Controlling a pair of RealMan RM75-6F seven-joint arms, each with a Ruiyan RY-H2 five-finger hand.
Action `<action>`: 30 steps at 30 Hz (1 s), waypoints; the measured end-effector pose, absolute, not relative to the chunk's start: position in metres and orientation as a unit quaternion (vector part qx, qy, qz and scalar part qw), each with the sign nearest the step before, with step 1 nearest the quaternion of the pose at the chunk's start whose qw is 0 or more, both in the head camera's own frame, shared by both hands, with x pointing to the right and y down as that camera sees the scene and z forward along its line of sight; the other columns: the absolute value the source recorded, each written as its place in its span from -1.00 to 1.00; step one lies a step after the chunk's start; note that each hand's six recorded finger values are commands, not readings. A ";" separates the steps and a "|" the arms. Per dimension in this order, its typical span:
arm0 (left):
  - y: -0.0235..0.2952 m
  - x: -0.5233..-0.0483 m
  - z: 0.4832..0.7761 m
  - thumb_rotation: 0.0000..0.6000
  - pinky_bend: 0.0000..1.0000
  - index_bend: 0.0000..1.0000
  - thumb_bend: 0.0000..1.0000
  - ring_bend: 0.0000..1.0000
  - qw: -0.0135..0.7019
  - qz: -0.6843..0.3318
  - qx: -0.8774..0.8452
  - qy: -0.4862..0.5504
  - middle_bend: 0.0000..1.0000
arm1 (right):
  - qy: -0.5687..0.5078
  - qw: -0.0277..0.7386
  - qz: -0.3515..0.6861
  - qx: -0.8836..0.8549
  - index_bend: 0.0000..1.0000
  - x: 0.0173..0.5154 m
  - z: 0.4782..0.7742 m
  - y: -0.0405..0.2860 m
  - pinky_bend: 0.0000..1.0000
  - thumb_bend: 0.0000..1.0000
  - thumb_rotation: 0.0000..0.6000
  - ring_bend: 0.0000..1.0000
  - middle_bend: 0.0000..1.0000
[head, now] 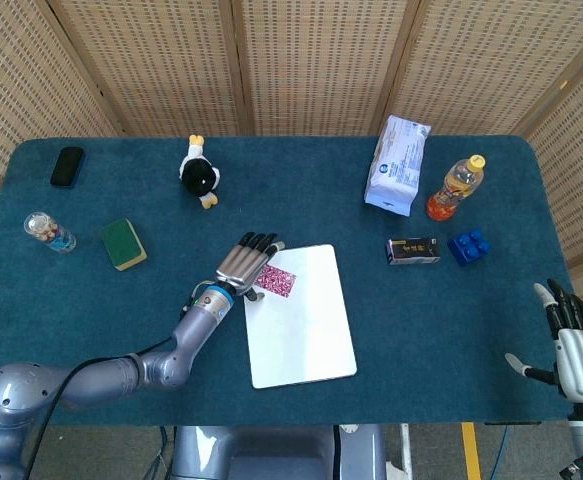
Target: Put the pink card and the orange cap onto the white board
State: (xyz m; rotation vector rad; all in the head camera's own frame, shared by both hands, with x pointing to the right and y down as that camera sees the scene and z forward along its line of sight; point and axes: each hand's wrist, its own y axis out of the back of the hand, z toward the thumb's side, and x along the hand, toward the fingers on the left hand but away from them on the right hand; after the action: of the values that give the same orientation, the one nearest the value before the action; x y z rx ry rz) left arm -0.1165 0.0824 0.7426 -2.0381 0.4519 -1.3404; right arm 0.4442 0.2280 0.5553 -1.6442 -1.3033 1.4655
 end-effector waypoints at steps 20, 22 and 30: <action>0.135 -0.214 0.720 1.00 -1.00 -0.30 -0.19 -1.00 0.324 -0.504 -0.783 0.164 -1.00 | -0.486 0.291 0.551 -0.613 -0.88 0.443 0.555 0.229 -1.00 -1.00 1.00 -1.00 -1.00; 0.137 -0.219 0.722 1.00 -1.00 -0.30 -0.19 -1.00 0.325 -0.508 -0.781 0.163 -1.00 | -0.486 0.291 0.551 -0.612 -0.88 0.443 0.555 0.229 -1.00 -1.00 1.00 -1.00 -1.00; 0.141 -0.225 0.730 1.00 -1.00 -0.30 -0.20 -1.00 0.338 -0.513 -0.772 0.166 -1.00 | -0.487 0.291 0.551 -0.612 -0.88 0.443 0.555 0.229 -1.00 -1.00 1.00 -1.00 -1.00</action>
State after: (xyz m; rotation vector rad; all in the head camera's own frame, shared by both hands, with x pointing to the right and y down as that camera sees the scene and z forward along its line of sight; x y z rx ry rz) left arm -0.2253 0.1406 0.7303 -2.0106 0.4330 -1.3363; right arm 0.4434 0.2287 0.5547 -1.6326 -1.2985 1.4701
